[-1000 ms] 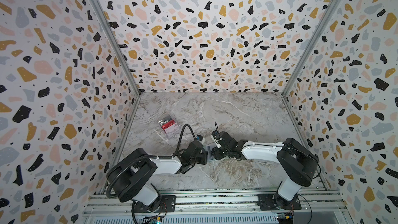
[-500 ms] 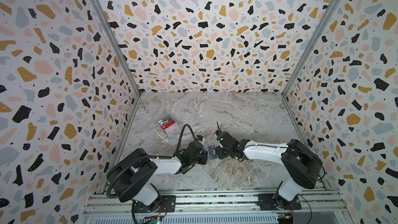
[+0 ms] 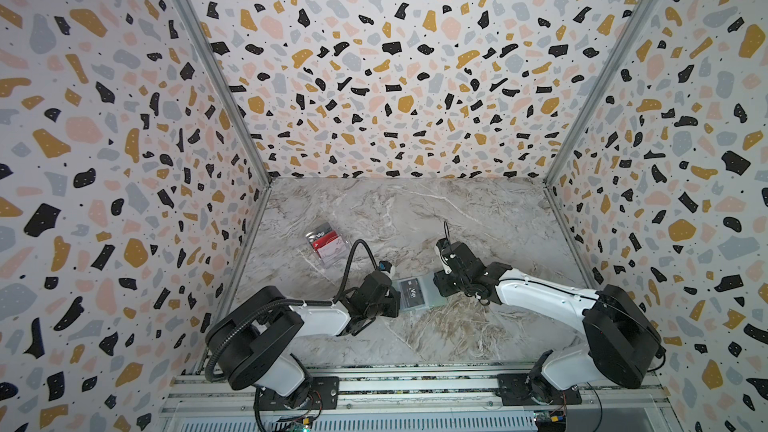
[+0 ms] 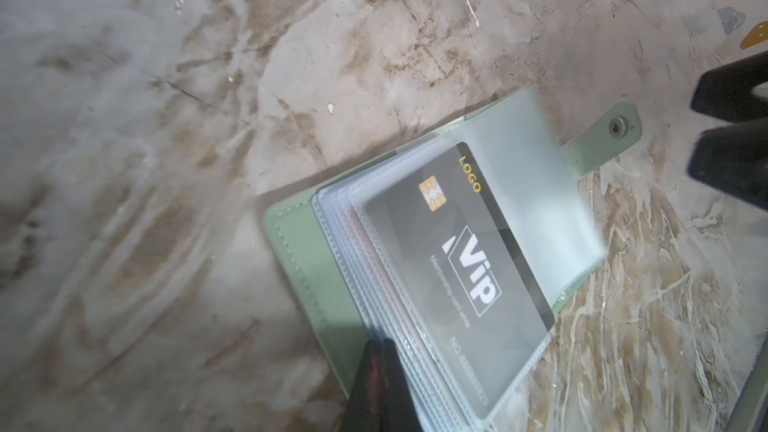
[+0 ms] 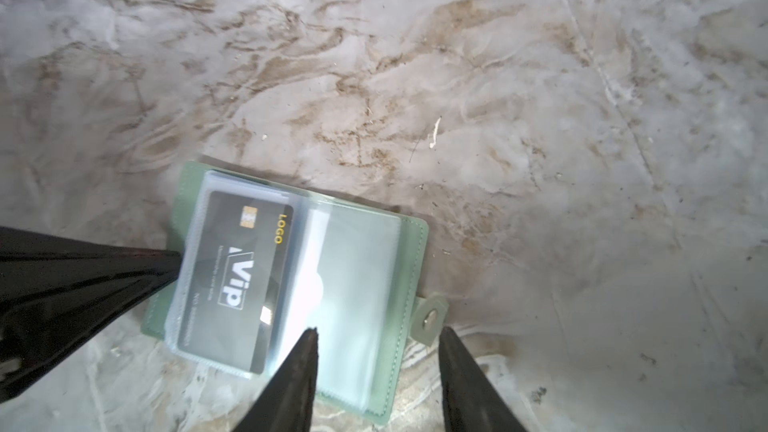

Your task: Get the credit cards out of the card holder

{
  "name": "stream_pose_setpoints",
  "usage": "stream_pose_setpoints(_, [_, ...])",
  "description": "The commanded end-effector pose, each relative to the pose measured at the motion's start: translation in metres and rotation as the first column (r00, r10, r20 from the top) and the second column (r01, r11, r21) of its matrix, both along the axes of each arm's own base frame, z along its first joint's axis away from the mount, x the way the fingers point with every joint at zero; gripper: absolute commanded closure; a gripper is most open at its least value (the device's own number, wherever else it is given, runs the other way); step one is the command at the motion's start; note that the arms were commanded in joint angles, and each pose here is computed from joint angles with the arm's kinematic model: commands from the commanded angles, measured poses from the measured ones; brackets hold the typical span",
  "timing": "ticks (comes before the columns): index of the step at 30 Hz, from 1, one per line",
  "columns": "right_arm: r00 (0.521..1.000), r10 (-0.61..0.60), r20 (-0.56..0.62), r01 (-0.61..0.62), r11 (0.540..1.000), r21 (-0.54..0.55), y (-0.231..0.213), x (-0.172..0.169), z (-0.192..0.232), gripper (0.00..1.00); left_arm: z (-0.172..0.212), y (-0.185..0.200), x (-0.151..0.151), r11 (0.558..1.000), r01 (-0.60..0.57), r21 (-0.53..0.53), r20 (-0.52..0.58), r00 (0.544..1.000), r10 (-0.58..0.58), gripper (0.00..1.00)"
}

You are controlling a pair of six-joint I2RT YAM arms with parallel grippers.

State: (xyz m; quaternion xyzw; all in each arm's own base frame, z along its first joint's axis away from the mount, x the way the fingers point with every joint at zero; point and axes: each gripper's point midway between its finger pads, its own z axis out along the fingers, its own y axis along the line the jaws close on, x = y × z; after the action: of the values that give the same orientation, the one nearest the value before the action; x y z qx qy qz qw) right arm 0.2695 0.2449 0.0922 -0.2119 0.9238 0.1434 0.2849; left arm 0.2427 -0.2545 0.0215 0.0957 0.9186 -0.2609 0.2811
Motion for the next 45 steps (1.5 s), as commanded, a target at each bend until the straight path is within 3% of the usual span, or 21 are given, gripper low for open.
stream_pose_setpoints(1, [0.995,0.094,-0.021,-0.092,0.993,0.068,0.010,-0.010,0.018,0.51,-0.014,0.011,-0.003,0.998,-0.005,0.058,-0.022,1.000,0.006,1.00])
stream_pose_setpoints(5, [0.966,0.238,-0.097,-0.209,0.947,0.243,0.035,-0.025,0.028,0.48,-0.013,0.011,-0.001,0.998,-0.005,0.064,-0.017,1.000,0.006,1.00])
stream_pose_setpoints(13, [0.935,0.280,-0.217,-0.185,0.909,0.375,0.052,-0.026,0.008,0.50,-0.015,0.012,-0.002,0.997,-0.002,0.076,-0.018,1.000,0.003,1.00])
stream_pose_setpoints(32, [0.888,0.257,-0.381,-0.078,0.901,0.427,0.051,-0.023,-0.044,0.60,-0.020,0.012,-0.003,0.996,0.011,0.092,-0.022,1.000,-0.009,1.00])
stream_pose_setpoints(45, [0.857,0.322,-0.403,-0.076,0.852,0.518,0.062,-0.031,-0.047,0.67,-0.021,0.014,-0.005,0.995,0.014,0.096,-0.026,1.000,-0.012,1.00])
